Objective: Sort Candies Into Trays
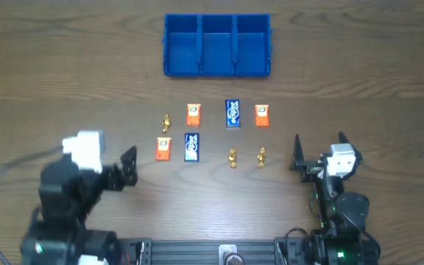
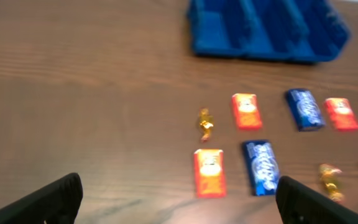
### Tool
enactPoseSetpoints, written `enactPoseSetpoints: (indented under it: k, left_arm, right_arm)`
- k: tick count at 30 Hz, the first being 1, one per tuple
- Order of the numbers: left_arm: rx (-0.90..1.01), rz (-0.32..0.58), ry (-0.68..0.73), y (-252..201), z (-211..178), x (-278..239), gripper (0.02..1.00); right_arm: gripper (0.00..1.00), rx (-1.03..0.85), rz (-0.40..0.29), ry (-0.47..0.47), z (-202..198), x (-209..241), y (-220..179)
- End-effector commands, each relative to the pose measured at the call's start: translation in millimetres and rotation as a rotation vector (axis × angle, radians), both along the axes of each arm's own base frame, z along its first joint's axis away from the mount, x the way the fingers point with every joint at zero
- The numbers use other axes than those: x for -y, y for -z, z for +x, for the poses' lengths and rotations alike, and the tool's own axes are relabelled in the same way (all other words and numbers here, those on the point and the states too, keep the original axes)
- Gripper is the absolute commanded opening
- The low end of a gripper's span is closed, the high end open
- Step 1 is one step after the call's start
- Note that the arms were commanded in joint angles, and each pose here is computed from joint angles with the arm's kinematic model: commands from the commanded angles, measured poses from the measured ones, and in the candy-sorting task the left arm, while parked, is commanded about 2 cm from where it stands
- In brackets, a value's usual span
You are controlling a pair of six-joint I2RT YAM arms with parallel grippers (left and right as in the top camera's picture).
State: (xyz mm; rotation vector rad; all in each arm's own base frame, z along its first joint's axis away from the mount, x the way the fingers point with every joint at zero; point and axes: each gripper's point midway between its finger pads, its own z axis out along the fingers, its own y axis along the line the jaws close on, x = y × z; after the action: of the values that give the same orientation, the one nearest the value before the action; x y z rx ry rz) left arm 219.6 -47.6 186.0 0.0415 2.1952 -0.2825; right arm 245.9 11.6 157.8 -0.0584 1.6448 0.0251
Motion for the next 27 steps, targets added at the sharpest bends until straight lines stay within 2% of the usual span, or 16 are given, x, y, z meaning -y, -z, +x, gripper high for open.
enactPoseSetpoints:
  k: [1,4,11,16,18,20,22,25,27]
  left_arm:
    - [-0.271,0.006,0.073,10.6,33.4,35.6,1.000]
    - [-0.479,0.067,0.051,59.0,52.5,59.1,1.000]
    - [-0.740,0.154,0.010,160.8,61.5,78.4,1.000]
    - [-0.804,0.191,-0.029,184.9,57.7,71.9,0.991]
    - [-0.815,0.200,-0.032,189.1,56.6,70.8,0.950]
    - [-0.827,0.206,-0.033,192.8,55.1,70.0,0.866]
    - [-0.832,0.208,-0.034,194.0,54.5,70.0,0.634]
    - [-0.831,0.206,-0.036,194.0,54.6,70.1,0.446]
    - [-0.832,0.199,-0.045,194.0,54.9,70.5,0.367]
  right_arm:
    - [0.998,0.000,-0.014,-0.005,-0.3,-0.4,0.9]
    - [0.998,0.000,-0.014,-0.005,-0.3,-0.4,1.1]
    - [0.998,0.000,-0.014,-0.005,-0.3,-0.4,0.9]
    - [0.998,0.000,-0.014,-0.005,-0.3,-0.4,1.1]
    - [0.998,0.000,-0.014,-0.005,-0.3,-0.4,1.1]
    - [0.998,0.000,-0.014,-0.005,-0.3,-0.4,0.9]
    - [0.998,0.000,-0.014,-0.005,-0.3,-0.4,0.9]
    - [0.998,0.000,-0.014,-0.005,-0.3,-0.4,0.9]
    - [0.998,0.000,-0.014,-0.005,-0.3,-0.4,0.9]
